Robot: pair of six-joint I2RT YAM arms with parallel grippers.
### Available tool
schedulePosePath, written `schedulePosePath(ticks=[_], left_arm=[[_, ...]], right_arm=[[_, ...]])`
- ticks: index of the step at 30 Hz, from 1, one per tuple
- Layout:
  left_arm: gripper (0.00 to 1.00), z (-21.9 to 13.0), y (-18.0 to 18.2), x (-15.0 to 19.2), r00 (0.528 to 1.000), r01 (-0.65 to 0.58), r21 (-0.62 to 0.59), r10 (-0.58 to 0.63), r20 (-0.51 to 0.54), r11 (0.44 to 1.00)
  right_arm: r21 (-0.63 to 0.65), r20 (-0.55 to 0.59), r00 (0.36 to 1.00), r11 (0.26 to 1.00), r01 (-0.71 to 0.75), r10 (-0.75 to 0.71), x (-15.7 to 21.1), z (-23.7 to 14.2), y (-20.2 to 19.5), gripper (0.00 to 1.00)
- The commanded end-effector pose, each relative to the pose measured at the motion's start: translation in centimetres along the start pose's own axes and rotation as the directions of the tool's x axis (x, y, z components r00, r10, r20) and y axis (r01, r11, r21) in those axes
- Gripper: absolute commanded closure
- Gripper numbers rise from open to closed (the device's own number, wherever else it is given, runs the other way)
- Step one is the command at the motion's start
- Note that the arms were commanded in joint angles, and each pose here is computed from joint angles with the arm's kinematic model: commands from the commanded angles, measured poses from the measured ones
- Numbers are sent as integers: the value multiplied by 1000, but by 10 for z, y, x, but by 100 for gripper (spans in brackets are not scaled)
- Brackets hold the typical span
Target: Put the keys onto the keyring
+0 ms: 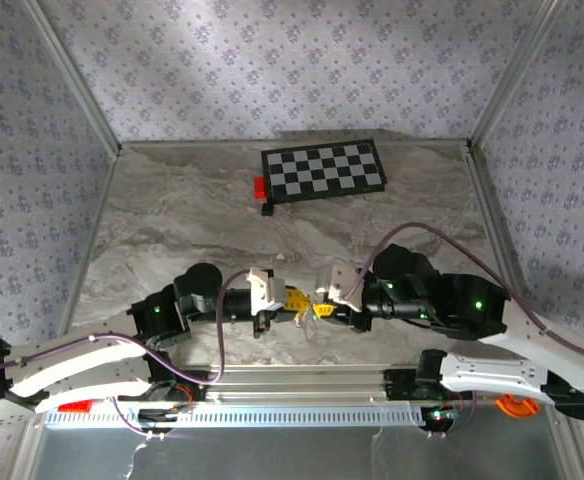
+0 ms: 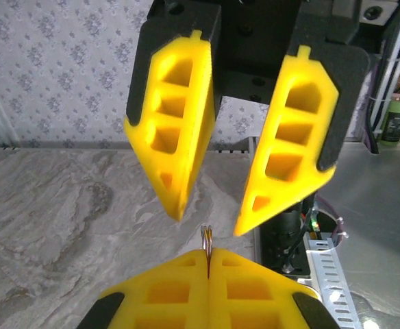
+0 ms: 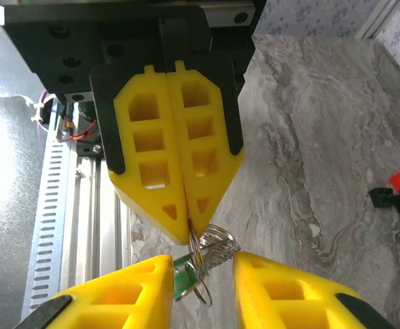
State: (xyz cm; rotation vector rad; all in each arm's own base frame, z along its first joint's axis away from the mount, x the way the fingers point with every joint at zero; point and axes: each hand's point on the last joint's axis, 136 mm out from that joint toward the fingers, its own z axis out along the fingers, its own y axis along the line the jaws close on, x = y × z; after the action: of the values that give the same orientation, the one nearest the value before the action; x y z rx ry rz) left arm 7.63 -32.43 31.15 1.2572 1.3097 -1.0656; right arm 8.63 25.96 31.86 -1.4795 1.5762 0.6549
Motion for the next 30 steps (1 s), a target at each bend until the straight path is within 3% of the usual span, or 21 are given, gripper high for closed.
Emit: schedulePosePath(ticks=[1,10,24,30], left_arm=[[100,-10,-12,-34,992,-30,56,23,120,998],[100,-14,-21,-39,989,-31,102,15,149,994],[100,-16,-25,-40,988,-33,122,14,155,992],[100,-18,-32,-48,983,-40,168,9,184,985]], right_arm=[[-41,59,998,999,-32,34,-6,-7,9,71],[-82,78,996,996,-45,52,-4,-7,16,71],[-98,74,996,994,-43,51,1,-3,19,96],[-124,70,996,991,-43,52,4,-2,23,100]])
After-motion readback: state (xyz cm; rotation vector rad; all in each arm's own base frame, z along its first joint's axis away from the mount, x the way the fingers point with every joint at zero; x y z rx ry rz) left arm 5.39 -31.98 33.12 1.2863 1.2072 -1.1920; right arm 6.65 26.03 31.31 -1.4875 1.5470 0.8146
